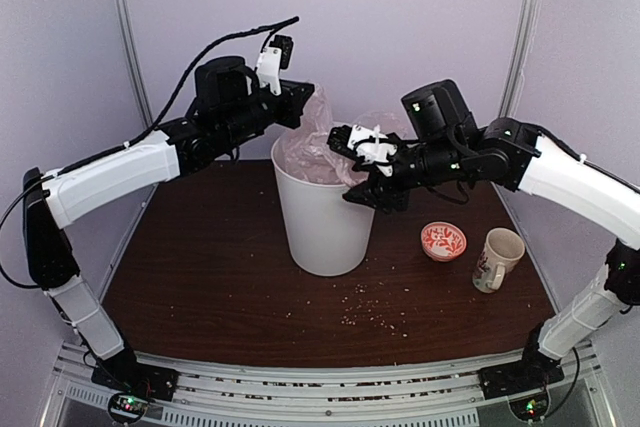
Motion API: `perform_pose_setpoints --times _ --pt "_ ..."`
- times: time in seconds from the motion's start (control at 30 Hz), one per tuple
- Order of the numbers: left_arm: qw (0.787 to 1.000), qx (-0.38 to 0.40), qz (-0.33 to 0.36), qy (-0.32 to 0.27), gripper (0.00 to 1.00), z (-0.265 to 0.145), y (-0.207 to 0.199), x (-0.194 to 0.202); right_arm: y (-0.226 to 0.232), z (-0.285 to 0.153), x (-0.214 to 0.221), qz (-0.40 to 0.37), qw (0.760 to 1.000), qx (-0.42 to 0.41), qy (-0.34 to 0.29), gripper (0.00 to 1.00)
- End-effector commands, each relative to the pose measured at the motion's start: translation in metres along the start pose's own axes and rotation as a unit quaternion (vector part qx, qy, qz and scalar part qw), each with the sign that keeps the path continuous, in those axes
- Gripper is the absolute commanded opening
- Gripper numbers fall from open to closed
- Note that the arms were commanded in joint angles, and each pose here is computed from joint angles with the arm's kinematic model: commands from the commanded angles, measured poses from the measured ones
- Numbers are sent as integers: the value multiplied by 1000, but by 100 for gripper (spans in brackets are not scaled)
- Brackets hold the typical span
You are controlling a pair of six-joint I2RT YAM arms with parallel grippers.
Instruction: Put the trash bags into the trash bin
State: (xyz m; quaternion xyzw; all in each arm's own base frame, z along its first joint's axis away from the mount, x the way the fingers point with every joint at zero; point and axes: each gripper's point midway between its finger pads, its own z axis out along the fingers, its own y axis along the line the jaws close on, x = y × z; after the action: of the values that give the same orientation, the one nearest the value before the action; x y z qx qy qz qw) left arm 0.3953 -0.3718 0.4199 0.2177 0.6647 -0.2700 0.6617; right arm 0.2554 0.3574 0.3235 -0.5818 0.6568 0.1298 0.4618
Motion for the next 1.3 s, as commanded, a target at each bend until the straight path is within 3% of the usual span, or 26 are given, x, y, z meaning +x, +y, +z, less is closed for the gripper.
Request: perform_pose_setpoints --times 0.0,0.13,0.43,0.63,0.83,1.0,1.27 --pt "1000 -11 10 16 0 2 8 19 2 7 -8 -13 1000 7 2 49" --pt "999 -13 11 33 0 -5 9 27 7 -8 -26 -3 1000 -12 -29 30" --pt "998 -46 12 28 0 -52 24 28 6 -51 -59 5 996 -30 -82 28" --pt "999 -41 10 26 0 -60 22 28 -3 -37 -65 29 996 -36 -78 14" --pt "1000 -30 -2 9 0 -72 19 20 -54 -47 -85 116 982 -50 -140 3" --pt "1000 -27 -5 0 0 -78 19 21 -95 -30 -79 174 971 -58 -153 0" --pt "999 -28 3 30 0 -75 20 39 -97 1 -65 212 961 -105 -142 1"
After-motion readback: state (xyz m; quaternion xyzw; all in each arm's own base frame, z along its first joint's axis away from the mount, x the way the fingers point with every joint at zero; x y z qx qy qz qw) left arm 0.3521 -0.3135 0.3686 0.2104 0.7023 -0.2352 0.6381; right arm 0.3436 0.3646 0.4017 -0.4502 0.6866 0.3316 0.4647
